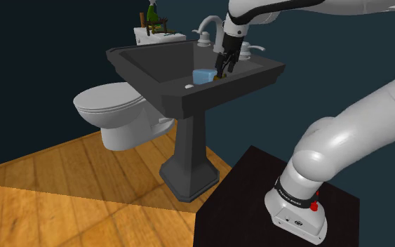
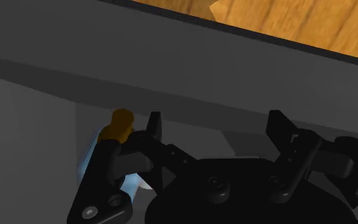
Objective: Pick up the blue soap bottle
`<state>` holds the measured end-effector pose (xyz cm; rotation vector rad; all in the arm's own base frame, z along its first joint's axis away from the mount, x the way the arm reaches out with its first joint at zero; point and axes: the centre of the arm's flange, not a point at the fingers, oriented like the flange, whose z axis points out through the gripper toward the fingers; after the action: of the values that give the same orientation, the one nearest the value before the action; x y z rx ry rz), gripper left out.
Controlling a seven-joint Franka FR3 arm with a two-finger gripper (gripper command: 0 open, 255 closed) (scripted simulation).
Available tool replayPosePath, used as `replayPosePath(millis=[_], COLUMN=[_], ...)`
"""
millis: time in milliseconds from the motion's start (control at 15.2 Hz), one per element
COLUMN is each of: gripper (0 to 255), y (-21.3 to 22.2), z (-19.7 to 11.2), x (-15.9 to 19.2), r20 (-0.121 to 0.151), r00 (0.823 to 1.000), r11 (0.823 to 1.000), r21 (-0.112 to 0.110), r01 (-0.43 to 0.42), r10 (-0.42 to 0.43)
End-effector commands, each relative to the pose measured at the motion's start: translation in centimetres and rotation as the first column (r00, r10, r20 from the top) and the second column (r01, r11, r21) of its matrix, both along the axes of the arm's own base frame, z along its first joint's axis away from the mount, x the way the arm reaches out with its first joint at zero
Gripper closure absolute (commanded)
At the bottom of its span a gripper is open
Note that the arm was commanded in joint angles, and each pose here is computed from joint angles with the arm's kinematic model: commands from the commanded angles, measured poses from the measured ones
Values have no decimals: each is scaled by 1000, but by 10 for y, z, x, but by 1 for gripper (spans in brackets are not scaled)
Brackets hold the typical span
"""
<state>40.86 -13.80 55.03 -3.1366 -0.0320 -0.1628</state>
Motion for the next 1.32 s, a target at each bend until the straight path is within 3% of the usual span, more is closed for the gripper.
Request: replayPosePath(millis=[0, 528, 1188, 1254], gripper=[0, 0, 0, 255], y=[-26, -113, -118, -117], z=[-15, -40, -81, -81], x=[16, 75, 78, 78], r20=[-24, -31, -32, -32], r00=[1000, 999, 999, 999], r11=[1000, 1000, 1000, 1000], r21=[1, 22, 23, 23], r01=[3, 6, 6, 6], r10=[-3, -5, -6, -6])
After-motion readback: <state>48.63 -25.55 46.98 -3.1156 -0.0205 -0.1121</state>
